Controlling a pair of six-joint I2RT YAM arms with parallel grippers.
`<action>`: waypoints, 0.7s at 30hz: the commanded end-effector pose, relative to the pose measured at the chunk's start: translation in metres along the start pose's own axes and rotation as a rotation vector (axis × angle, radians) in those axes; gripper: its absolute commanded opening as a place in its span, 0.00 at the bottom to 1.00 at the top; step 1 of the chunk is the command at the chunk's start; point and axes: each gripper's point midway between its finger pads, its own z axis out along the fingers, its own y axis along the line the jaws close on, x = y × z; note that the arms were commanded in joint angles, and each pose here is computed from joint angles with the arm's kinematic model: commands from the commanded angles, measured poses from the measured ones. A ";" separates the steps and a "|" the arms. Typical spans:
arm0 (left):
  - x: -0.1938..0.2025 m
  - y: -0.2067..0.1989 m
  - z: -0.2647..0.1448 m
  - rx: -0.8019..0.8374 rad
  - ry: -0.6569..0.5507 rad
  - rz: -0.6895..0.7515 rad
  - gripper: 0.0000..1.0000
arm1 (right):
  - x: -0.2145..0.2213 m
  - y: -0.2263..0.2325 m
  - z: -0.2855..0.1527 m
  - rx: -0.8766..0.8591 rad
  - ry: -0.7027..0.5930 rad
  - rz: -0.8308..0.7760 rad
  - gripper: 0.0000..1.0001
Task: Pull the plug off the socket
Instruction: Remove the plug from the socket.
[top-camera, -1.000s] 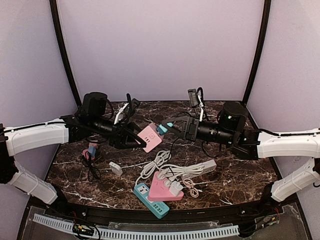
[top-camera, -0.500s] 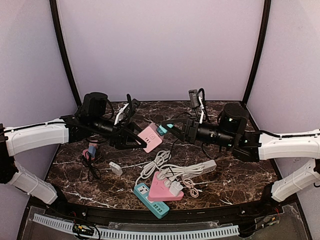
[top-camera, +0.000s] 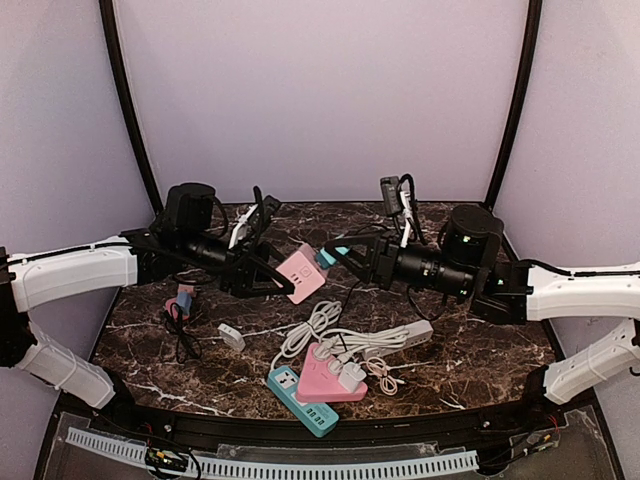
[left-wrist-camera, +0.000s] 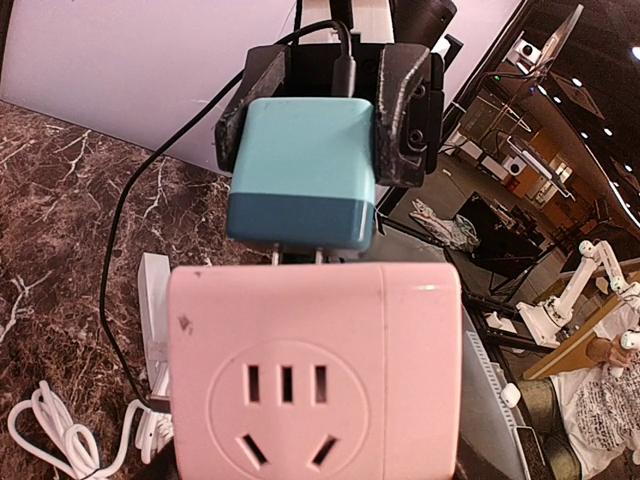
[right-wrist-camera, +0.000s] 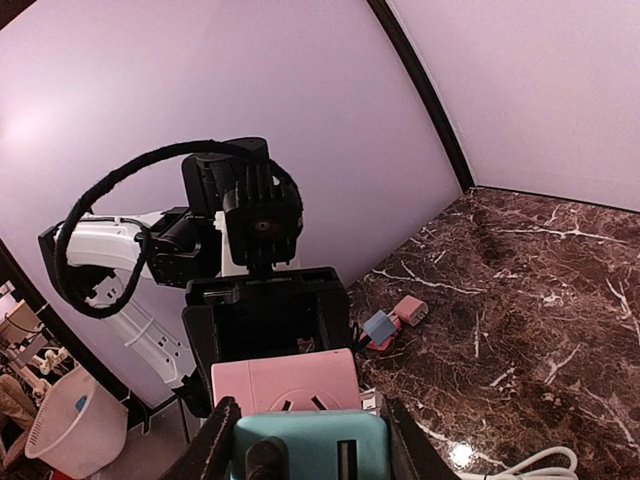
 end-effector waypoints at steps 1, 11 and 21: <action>-0.009 0.004 -0.014 -0.054 -0.026 0.015 0.01 | -0.039 -0.023 -0.015 0.150 -0.128 -0.009 0.00; -0.009 0.003 -0.014 -0.048 -0.027 0.018 0.01 | -0.041 -0.028 -0.015 0.151 -0.128 0.063 0.00; -0.010 -0.001 -0.014 -0.026 -0.028 0.022 0.01 | -0.030 -0.047 -0.007 0.161 -0.064 0.168 0.00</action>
